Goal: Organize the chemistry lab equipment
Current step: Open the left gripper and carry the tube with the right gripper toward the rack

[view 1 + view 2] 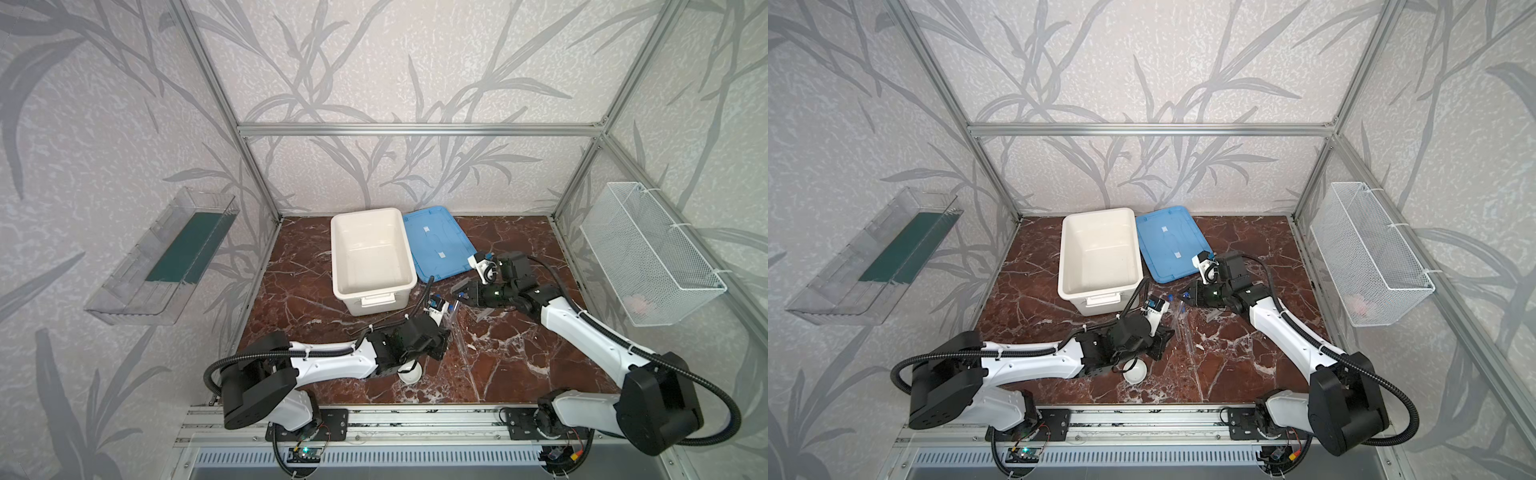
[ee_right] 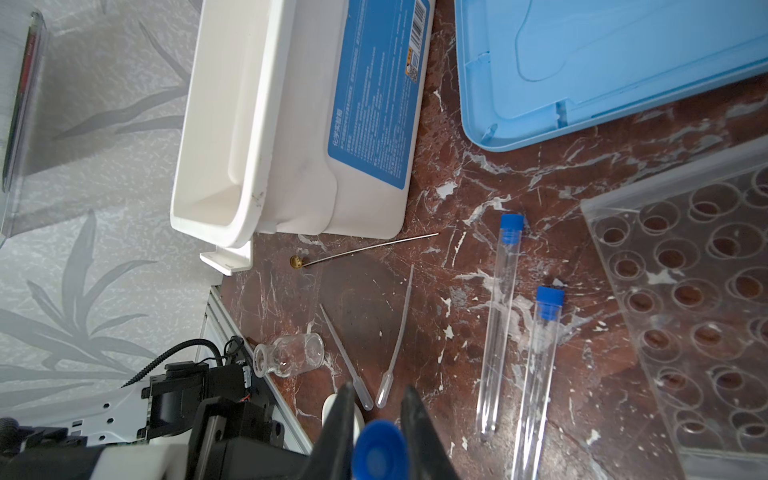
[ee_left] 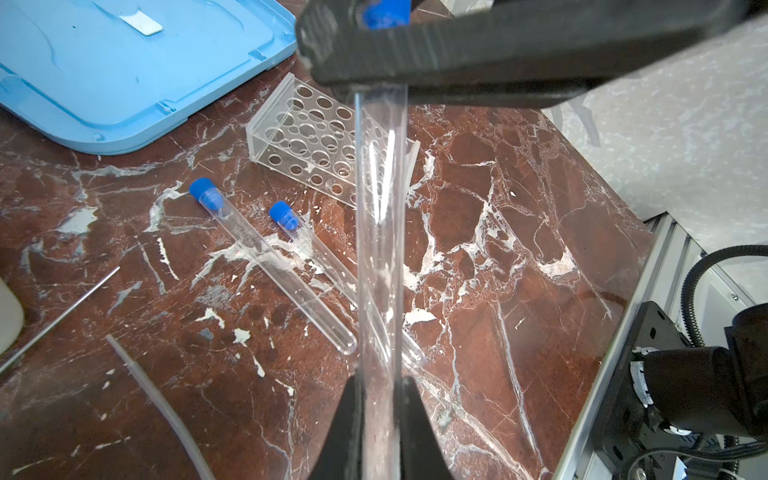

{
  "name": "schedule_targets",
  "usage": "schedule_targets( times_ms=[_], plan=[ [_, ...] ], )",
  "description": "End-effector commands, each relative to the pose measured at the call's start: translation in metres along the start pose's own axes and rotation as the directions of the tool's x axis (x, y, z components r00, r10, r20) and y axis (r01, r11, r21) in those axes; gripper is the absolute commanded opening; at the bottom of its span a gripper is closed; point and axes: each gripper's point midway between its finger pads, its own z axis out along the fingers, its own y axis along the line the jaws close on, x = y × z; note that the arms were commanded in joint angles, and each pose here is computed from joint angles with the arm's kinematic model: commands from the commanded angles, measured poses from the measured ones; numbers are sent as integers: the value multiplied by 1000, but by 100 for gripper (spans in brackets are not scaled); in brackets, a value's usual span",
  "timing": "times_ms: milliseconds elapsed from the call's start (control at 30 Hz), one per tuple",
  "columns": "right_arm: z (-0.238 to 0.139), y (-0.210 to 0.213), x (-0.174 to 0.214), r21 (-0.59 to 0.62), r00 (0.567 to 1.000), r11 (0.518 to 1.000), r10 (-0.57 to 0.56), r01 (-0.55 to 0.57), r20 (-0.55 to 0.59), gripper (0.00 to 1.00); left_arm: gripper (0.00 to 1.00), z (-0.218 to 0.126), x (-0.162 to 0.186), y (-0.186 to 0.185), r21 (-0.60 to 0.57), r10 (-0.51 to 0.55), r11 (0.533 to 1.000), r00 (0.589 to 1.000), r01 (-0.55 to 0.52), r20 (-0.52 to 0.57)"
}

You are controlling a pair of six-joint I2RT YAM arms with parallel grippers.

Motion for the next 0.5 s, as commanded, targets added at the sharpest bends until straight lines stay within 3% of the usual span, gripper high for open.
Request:
schedule_targets(
  times_ms=[0,133,233,300,467],
  plan=[
    [-1,3,7,-22,1000,1000,-5,5,-13,16,14,-2,-15,-6,1,-1,1000,999,1,40],
    [-5,4,4,-9,1000,1000,-16,16,7,16,32,-4,-16,-4,-21,11,1000,999,-10,34],
    [-9,6,0,3,999,999,-36,36,30,17,79,-8,-24,-5,-13,-15,1000,998,16,63],
    [-14,6,-4,26,997,998,-57,56,46,17,99,-13,-34,-10,0,-63,998,994,63,89],
    [-41,2,-27,182,971,972,-181,151,159,17,99,-31,-65,-10,-58,-193,978,975,200,111]
  ],
)
